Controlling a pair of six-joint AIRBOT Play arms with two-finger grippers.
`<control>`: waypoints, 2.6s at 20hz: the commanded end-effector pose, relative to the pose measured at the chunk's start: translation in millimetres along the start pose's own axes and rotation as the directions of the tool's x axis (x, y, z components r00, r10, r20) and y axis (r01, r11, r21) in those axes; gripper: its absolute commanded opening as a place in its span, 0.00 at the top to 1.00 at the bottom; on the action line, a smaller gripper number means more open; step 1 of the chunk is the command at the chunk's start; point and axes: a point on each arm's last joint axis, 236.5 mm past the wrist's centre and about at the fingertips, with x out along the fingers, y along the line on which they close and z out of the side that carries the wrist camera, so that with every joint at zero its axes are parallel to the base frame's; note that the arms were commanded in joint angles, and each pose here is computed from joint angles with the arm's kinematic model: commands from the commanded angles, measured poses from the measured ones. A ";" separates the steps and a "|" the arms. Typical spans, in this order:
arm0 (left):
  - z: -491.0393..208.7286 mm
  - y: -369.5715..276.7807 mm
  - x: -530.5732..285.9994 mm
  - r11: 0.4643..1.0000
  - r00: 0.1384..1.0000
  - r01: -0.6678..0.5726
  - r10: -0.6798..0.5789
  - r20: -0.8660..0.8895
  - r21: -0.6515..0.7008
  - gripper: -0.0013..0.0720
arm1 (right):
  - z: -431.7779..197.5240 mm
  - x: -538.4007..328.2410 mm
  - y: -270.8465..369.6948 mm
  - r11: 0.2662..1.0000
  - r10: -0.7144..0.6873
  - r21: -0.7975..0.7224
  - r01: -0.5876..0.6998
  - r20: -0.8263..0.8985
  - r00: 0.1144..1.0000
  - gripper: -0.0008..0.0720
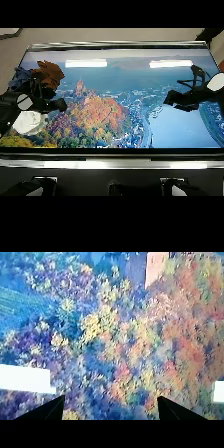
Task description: Fold the shirts.
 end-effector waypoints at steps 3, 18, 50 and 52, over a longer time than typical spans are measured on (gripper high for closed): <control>67.7 100.7 -31.6 0.966 0.974 -0.153 0.183 0.132 -0.209 0.00 | 41.9 -2.9 9.8 0.999 0.041 0.006 -0.043 0.176 0.983 0.16; -62.7 236.3 80.2 0.792 0.973 -0.150 0.012 -0.231 -0.592 0.19 | -25.9 33.5 9.4 0.994 0.070 -0.066 -0.082 -0.174 0.982 0.07; -58.5 -190.5 40.3 0.866 0.865 0.500 -0.501 -0.036 -0.024 0.94 | -107.0 -20.7 -16.9 0.995 -0.040 -0.099 0.026 -0.147 0.988 0.08; -78.4 -188.1 55.8 0.875 0.867 0.483 -0.484 -0.118 -0.041 0.94 | -129.3 20.0 -21.8 0.999 -0.015 -0.046 0.002 -0.280 0.960 0.07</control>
